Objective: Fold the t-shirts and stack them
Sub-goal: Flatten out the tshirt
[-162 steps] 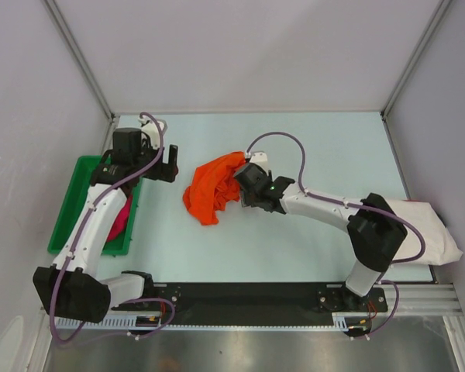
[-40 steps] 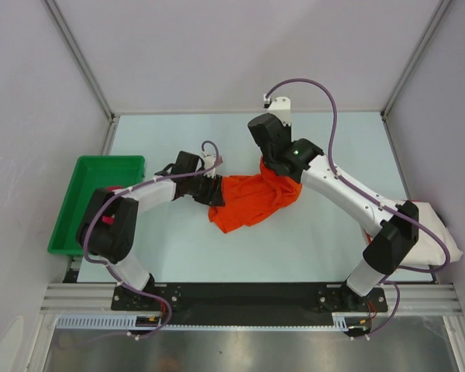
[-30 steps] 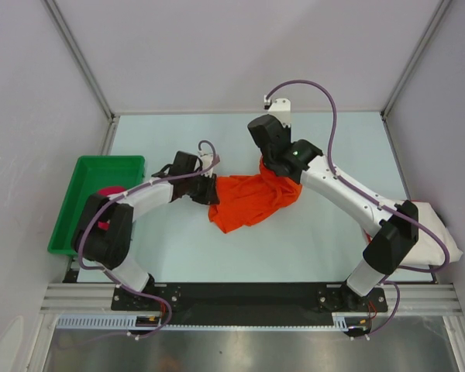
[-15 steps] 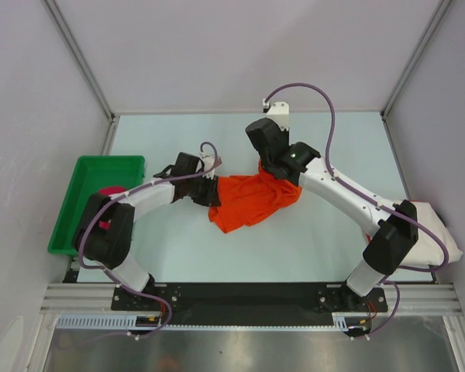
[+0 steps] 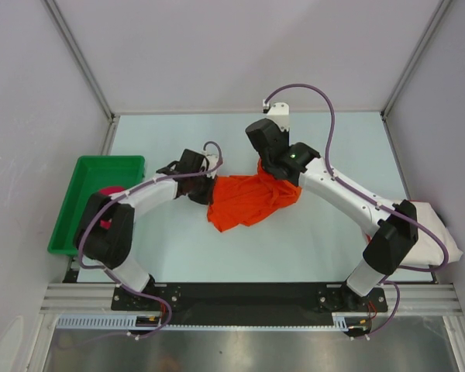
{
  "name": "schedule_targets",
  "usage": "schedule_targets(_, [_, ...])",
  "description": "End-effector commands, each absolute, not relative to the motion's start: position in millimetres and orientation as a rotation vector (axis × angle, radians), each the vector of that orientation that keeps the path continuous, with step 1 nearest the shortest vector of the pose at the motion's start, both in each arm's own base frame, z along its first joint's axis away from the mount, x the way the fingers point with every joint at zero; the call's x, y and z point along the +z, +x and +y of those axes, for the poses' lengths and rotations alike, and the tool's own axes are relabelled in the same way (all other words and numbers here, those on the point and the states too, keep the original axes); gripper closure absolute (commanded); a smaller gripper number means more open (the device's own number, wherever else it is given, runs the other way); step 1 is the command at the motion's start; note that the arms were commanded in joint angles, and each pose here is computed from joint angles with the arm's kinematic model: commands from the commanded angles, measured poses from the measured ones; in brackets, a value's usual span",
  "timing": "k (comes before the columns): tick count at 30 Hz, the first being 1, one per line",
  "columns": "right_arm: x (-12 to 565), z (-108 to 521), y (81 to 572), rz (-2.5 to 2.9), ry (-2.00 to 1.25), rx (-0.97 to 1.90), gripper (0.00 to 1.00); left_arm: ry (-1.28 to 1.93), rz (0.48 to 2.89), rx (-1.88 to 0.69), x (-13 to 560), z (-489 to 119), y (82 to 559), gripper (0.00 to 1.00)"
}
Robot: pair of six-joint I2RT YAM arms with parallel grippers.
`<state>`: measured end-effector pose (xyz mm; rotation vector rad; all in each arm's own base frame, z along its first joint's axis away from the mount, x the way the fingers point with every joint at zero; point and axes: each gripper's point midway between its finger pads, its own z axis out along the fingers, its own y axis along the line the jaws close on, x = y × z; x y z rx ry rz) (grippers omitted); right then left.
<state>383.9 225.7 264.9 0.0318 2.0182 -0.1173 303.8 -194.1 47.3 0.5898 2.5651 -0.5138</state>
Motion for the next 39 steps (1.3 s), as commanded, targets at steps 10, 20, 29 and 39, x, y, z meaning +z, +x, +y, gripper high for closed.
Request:
schedule_targets(10, [319.9,197.6,371.8,1.906,0.096,-0.13,1.0,0.469,2.083,-0.149,261.6,-115.4,340.0,1.0])
schedule_targets(20, [462.9,108.6,340.6,1.627,0.239,-0.205,1.0,0.263,1.663,0.143,460.1,-16.5,324.2,1.0])
schedule_targets(29, [502.0,47.2,314.0,1.523,0.361,-0.223,1.0,0.075,1.641,0.232,488.6,36.0,305.4,1.0])
schedule_targets(39, [549.7,38.0,290.1,1.452,0.313,-0.19,1.0,0.002,1.609,0.135,497.4,36.3,286.3,1.0])
